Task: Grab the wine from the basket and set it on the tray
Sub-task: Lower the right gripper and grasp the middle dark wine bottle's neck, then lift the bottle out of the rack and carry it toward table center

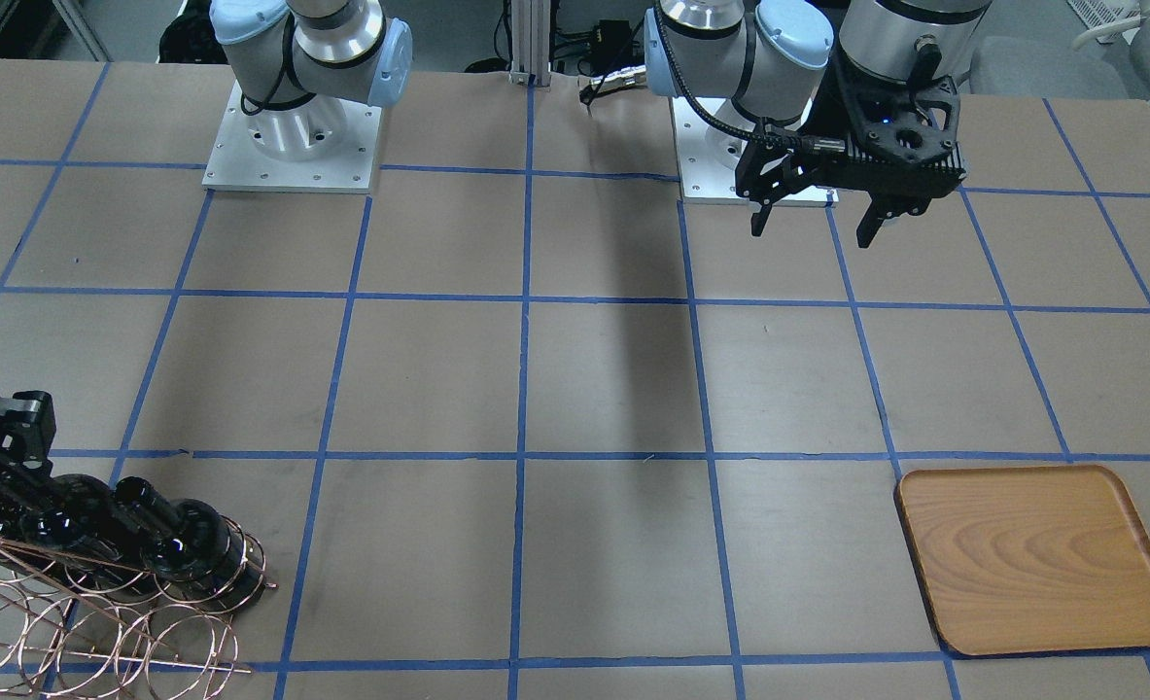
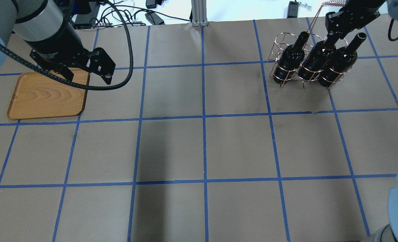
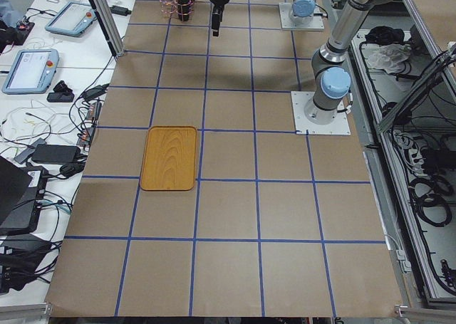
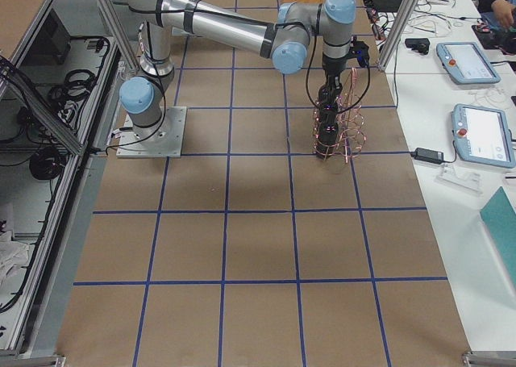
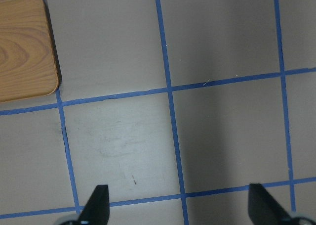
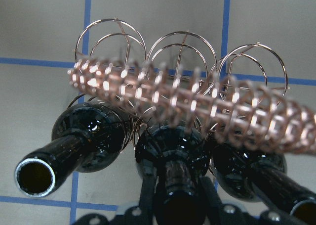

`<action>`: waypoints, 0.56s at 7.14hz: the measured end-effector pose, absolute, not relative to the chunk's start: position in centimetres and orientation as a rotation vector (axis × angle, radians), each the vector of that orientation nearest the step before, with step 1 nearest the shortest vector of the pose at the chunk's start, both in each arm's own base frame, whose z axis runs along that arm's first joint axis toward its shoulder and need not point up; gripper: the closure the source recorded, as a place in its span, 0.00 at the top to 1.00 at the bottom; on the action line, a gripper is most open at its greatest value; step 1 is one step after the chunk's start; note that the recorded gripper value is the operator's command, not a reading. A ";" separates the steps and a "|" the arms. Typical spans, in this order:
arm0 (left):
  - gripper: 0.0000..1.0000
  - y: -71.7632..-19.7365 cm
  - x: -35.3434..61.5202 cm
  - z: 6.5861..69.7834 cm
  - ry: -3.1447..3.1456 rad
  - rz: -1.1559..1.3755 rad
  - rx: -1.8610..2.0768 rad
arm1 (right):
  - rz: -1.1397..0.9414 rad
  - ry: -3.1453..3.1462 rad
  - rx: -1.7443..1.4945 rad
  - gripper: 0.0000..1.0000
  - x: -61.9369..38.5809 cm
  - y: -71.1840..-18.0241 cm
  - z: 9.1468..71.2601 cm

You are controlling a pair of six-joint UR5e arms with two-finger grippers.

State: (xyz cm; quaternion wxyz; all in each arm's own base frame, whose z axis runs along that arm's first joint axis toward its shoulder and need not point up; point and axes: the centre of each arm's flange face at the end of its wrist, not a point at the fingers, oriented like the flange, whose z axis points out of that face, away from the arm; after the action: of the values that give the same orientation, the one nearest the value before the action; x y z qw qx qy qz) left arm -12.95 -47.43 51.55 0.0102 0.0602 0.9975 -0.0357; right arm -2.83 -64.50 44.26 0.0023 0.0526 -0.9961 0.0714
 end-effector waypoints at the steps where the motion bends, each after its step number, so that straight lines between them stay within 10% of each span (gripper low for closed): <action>1: 1.00 -47.4 -12.9 51.5 3.114 -0.112 0.188 | 0.222 -3.117 0.184 0.00 -2.6 -63.6 46.5; 4: 1.00 -47.4 -12.9 51.6 3.113 -0.114 0.189 | 0.206 -3.111 0.211 0.00 -1.2 -58.6 52.9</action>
State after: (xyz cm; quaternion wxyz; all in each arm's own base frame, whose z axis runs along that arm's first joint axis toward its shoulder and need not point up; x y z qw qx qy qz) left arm -12.95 -47.39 51.61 0.0103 0.0605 0.9975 -0.0364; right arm -1.21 -58.63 52.87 0.0085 0.0676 -0.9955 0.0660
